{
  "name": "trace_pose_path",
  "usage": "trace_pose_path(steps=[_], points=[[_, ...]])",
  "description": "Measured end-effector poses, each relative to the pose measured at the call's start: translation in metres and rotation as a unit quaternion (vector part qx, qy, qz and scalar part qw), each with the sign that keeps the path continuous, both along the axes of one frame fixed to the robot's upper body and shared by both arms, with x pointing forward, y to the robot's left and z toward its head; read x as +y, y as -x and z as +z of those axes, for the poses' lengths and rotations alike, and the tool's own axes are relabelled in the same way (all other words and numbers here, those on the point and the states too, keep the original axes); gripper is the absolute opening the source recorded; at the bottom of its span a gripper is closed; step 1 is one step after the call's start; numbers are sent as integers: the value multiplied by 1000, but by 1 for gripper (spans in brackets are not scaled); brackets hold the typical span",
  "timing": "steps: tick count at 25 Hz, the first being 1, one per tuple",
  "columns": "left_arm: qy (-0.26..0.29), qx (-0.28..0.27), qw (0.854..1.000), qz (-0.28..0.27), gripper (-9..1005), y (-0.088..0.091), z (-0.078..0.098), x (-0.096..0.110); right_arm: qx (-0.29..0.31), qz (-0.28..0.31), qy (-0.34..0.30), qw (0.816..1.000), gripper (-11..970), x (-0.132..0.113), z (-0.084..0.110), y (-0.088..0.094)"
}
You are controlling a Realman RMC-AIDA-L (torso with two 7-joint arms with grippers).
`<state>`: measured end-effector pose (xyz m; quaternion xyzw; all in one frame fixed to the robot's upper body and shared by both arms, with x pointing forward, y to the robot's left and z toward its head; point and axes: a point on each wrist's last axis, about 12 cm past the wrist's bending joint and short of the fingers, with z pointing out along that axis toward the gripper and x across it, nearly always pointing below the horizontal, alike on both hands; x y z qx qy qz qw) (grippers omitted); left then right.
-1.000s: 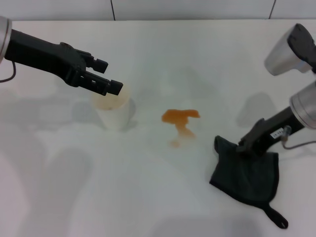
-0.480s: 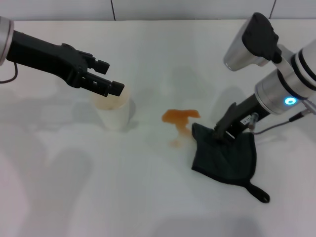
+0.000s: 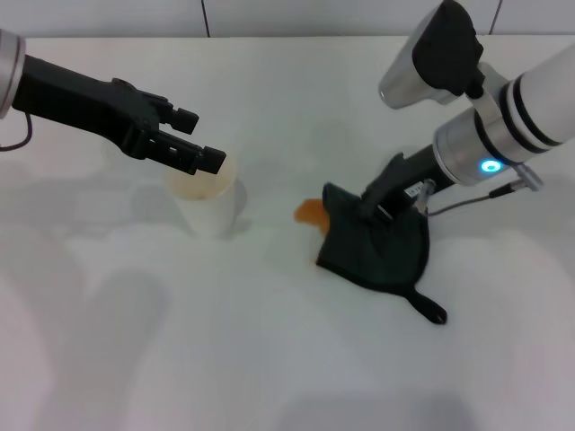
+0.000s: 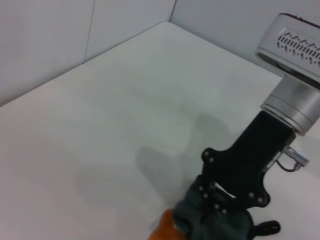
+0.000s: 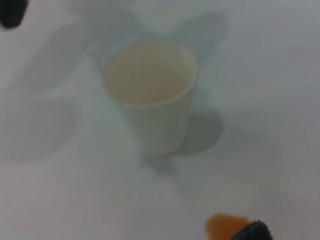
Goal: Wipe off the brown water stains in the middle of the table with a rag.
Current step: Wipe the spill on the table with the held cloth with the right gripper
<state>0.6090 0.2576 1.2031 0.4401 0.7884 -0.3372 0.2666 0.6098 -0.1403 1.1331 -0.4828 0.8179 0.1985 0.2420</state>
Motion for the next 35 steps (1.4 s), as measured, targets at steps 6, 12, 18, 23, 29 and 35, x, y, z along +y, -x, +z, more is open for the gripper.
trace_pose_path(steps=[6, 12, 18, 23, 29, 35], points=[[-1, -1, 1000, 1, 894, 0, 0, 0, -29, -44, -27, 998, 24, 3, -1, -10], [-2, -2, 1000, 1, 894, -1, 0, -1, -59, -102, -45, 992, 24, -1, -3, -22], [-4, -3, 1000, 3, 894, -1, -1, -1, -55, -96, -44, 993, 24, 6, -9, -19], [-5, -5, 1000, 3, 894, -2, 0, -1, -34, -28, -11, 999, 23, 25, -13, -4], [-6, -6, 1000, 4, 894, -3, 0, -2, 1, 37, 4, 999, 23, 37, -4, 14], [-11, -5, 1000, 5, 894, -3, -1, -1, 29, 86, 16, 996, 23, 40, 1, 31]])
